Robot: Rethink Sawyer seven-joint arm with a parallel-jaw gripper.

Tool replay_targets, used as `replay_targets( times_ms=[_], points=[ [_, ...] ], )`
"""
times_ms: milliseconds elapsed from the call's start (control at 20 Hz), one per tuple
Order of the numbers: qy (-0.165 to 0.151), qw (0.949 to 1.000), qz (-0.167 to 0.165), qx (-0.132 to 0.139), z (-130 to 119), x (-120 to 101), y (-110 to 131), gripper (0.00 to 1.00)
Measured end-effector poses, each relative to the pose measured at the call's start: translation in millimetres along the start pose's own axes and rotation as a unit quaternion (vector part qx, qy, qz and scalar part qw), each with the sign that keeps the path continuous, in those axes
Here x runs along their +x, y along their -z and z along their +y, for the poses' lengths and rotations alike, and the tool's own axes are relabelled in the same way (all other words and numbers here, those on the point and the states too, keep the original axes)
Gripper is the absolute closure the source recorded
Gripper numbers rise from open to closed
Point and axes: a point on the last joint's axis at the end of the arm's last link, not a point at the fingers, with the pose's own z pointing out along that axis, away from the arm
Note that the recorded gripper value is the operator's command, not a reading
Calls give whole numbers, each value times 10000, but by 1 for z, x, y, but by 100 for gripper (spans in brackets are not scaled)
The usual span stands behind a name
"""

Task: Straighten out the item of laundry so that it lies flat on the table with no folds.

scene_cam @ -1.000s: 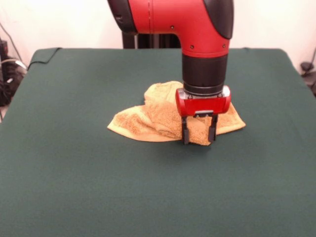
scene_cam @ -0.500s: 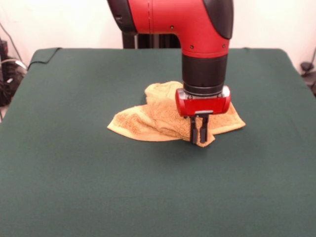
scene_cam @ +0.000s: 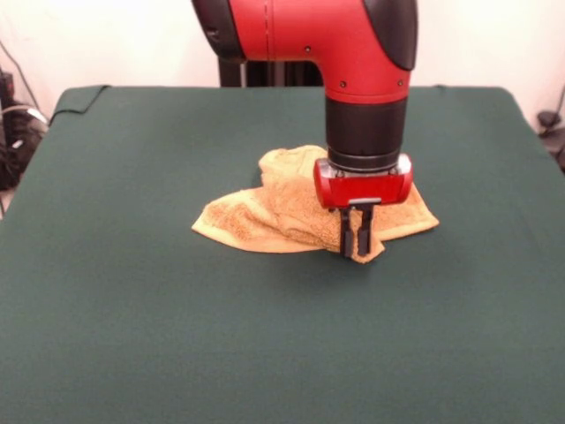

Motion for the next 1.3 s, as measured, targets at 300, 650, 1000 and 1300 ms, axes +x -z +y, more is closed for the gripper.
replay_targets(
  times_ms=[300,650,1000,1300],
  points=[
    [21,10000,-4,17,0,-5,8,100],
    [100,9999,133,48,8,-14,36,100],
    [47,9997,224,44,15,-29,65,100],
    [4,9999,159,9,24,-38,76,100]
  ],
)
